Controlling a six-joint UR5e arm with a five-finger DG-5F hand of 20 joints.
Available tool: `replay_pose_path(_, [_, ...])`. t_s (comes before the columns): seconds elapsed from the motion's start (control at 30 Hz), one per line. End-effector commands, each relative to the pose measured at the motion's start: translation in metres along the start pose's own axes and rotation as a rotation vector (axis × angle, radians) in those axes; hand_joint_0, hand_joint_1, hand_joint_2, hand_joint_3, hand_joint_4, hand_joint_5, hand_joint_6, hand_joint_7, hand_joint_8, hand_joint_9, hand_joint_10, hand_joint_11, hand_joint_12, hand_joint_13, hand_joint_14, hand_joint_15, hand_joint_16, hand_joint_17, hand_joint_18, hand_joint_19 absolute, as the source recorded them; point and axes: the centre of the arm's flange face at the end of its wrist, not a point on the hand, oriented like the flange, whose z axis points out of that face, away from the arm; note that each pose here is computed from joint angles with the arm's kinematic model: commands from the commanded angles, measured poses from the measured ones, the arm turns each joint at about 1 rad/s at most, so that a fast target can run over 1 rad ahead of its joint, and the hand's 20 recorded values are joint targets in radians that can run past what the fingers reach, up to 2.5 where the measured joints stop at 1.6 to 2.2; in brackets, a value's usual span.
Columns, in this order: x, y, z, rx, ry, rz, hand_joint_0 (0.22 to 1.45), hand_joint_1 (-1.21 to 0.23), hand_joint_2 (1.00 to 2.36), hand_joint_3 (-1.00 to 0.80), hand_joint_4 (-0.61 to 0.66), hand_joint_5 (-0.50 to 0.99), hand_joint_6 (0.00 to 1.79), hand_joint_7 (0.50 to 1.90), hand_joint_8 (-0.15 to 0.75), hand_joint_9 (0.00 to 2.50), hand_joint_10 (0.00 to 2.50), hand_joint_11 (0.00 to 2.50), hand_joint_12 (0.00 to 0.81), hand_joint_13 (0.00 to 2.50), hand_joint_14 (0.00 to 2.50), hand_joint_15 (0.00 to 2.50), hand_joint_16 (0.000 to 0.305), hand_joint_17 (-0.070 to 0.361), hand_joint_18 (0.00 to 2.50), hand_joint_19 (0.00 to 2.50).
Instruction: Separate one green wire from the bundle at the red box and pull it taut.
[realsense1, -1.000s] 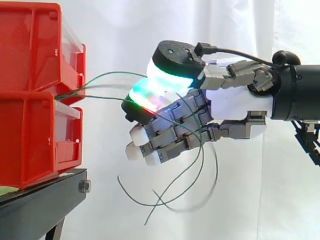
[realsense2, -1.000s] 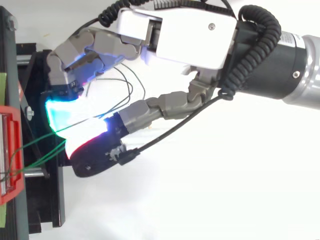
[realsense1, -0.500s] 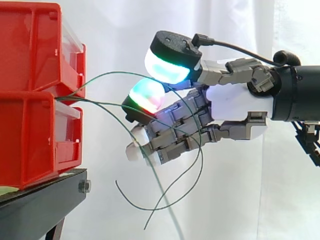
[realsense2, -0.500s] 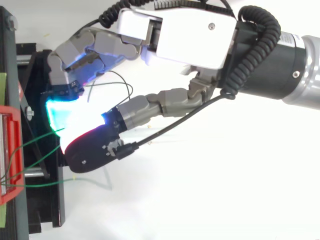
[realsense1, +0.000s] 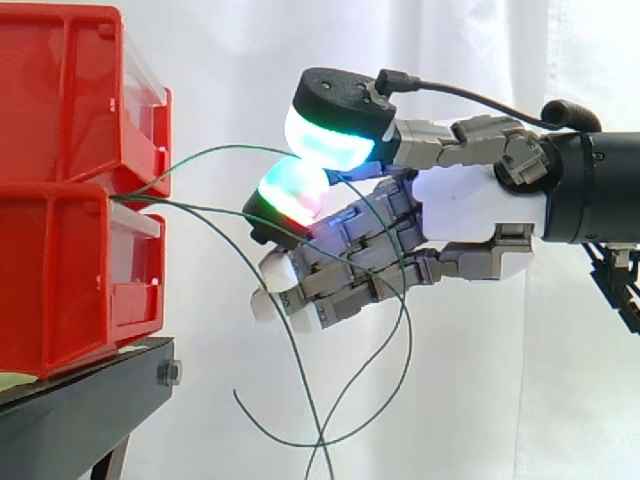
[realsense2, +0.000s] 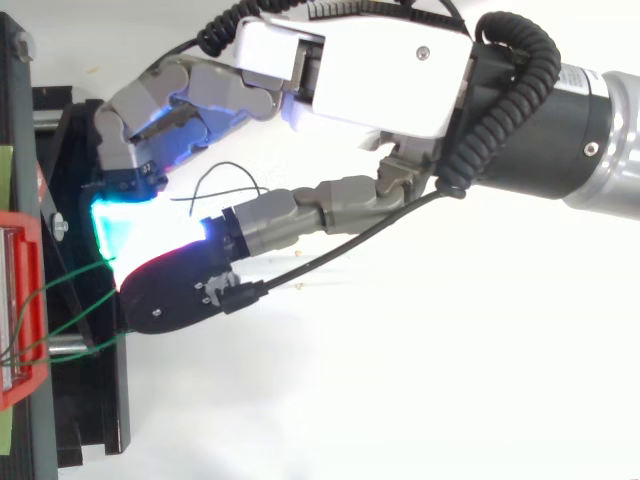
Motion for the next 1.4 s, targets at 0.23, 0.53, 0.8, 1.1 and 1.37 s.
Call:
replay_pose_path(0.23, [0.000,-0.001,0.000,0.002,-0.001,0.007,0.58,-0.69,1.02,-0.17,0.10,-0.15,0.90,1.11,0.319,0.87,0.01,0.56,0.350,0.61,0.01,0.25,0.045,0.101,0.53,0.26])
replay_pose_path(0.53, [0.013,-0.032,-0.013,0.030,0.013,0.092,0.59,-0.71,1.02,-0.12,0.06,-0.13,0.90,1.13,0.313,0.87,0.01,0.55,0.356,0.60,0.01,0.24,0.048,0.107,0.54,0.24])
replay_pose_path(0.8, [0.022,-0.053,-0.024,0.054,0.011,0.205,0.60,-0.71,1.02,-0.13,0.07,-0.13,0.90,1.11,0.320,0.93,0.01,0.58,0.341,0.62,0.01,0.25,0.044,0.099,0.51,0.20])
replay_pose_path(1.1, [0.026,-0.055,-0.027,0.081,0.013,0.213,0.60,-0.70,1.02,-0.14,0.08,-0.13,0.90,1.10,0.318,1.00,0.02,0.77,0.342,0.69,0.01,0.35,0.041,0.093,0.51,0.21])
replay_pose_path(1.37, [0.030,-0.055,-0.031,0.106,0.027,0.194,0.60,-0.69,1.02,-0.16,0.08,-0.14,0.90,1.09,0.316,0.97,0.01,1.13,0.364,0.87,0.02,0.68,0.040,0.090,0.56,0.26])
